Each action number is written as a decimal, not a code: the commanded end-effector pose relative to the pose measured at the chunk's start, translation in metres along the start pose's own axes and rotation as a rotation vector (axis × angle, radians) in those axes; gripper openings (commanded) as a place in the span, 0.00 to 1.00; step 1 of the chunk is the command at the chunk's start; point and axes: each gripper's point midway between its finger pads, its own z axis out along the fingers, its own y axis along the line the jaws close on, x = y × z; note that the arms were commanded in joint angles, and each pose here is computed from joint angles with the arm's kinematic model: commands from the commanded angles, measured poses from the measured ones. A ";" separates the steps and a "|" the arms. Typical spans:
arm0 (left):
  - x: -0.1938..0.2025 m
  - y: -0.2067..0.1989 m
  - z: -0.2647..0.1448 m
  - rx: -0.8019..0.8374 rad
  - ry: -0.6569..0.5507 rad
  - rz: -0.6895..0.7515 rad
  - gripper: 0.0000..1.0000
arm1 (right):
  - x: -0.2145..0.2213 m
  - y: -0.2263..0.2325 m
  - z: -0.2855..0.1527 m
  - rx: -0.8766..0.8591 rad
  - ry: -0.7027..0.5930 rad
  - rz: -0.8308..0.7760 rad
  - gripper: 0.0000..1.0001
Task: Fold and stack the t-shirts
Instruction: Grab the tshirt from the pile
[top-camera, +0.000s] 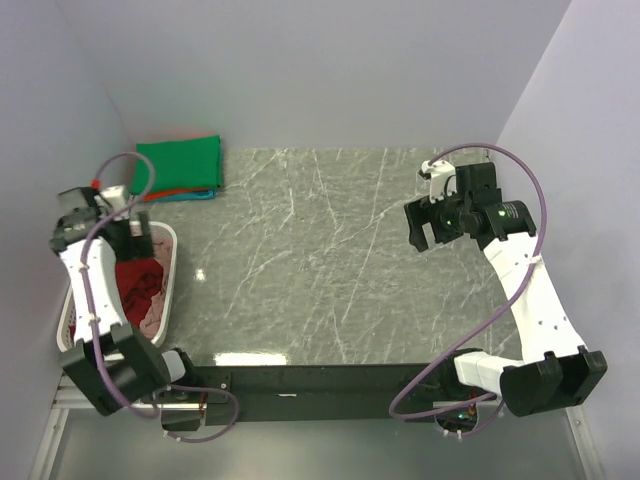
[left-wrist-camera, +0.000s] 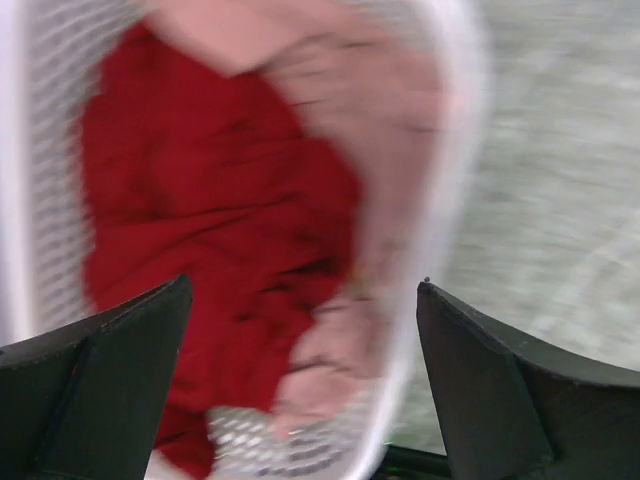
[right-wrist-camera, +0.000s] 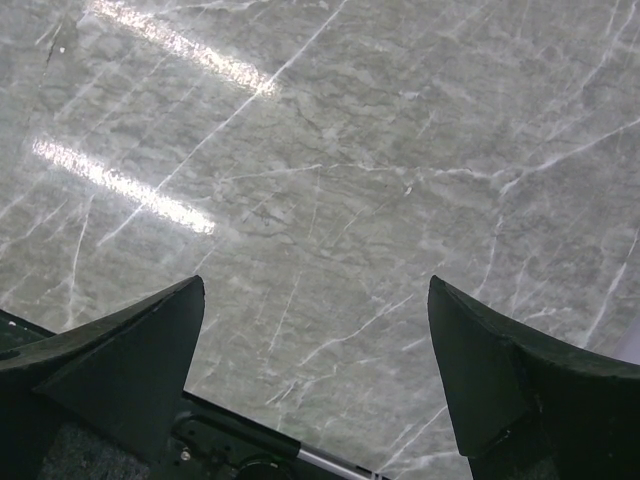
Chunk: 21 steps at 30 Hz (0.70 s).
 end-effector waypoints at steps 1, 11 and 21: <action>0.006 0.048 0.007 -0.054 0.073 0.046 1.00 | -0.015 -0.002 -0.008 0.002 -0.040 -0.017 0.99; 0.055 0.092 0.056 -0.086 0.227 0.020 0.99 | -0.007 -0.001 -0.004 -0.004 -0.025 -0.023 0.99; 0.064 0.109 0.084 -0.069 0.274 0.017 0.88 | 0.004 0.000 -0.005 0.001 -0.010 -0.025 0.99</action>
